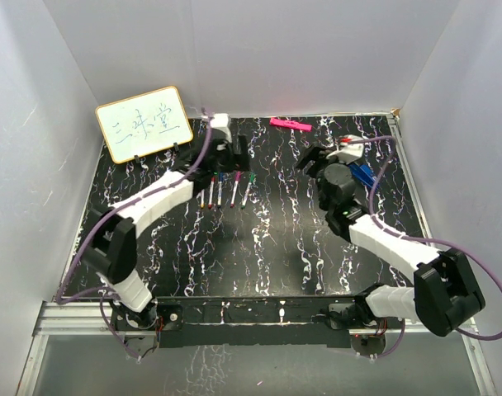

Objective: Insert the pens into the pen caps

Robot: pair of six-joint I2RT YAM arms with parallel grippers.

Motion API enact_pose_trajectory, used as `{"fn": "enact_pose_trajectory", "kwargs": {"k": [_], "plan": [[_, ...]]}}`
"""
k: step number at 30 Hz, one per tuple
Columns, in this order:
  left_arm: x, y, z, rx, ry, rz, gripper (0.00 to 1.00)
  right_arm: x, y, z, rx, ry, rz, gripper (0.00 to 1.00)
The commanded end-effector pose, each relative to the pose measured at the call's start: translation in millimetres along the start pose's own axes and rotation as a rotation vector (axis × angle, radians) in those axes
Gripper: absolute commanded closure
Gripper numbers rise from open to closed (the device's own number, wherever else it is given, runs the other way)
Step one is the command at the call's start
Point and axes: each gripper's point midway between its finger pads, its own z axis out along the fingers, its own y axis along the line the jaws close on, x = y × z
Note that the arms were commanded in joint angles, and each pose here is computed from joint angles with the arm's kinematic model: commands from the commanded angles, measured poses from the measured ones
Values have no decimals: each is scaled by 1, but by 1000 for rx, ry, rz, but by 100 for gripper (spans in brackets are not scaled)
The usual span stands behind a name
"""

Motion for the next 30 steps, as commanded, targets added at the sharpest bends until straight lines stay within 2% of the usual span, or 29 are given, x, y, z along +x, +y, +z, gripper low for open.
{"fn": "enact_pose_trajectory", "kwargs": {"k": [1, 7, 13, 19, 25, 30], "plan": [[-27, 62, -29, -93, -79, -98, 2, -26, -44, 14, 94, -39, 106, 27], [-34, 135, -72, -215, -130, -187, 2, -54, -98, 14, 209, -108, 176, 23], [-14, 215, -114, -390, -123, -310, 2, -60, -153, 18, 270, -98, 315, 20], [-16, 236, -140, -488, -196, -324, 1, -56, -154, 19, 271, -78, 301, 10], [-20, 241, -147, -536, -215, -365, 1, -53, -154, 21, 270, -67, 297, 2], [-17, 245, -147, -559, -213, -377, 1, -51, -155, 20, 272, -65, 298, 2]]}}
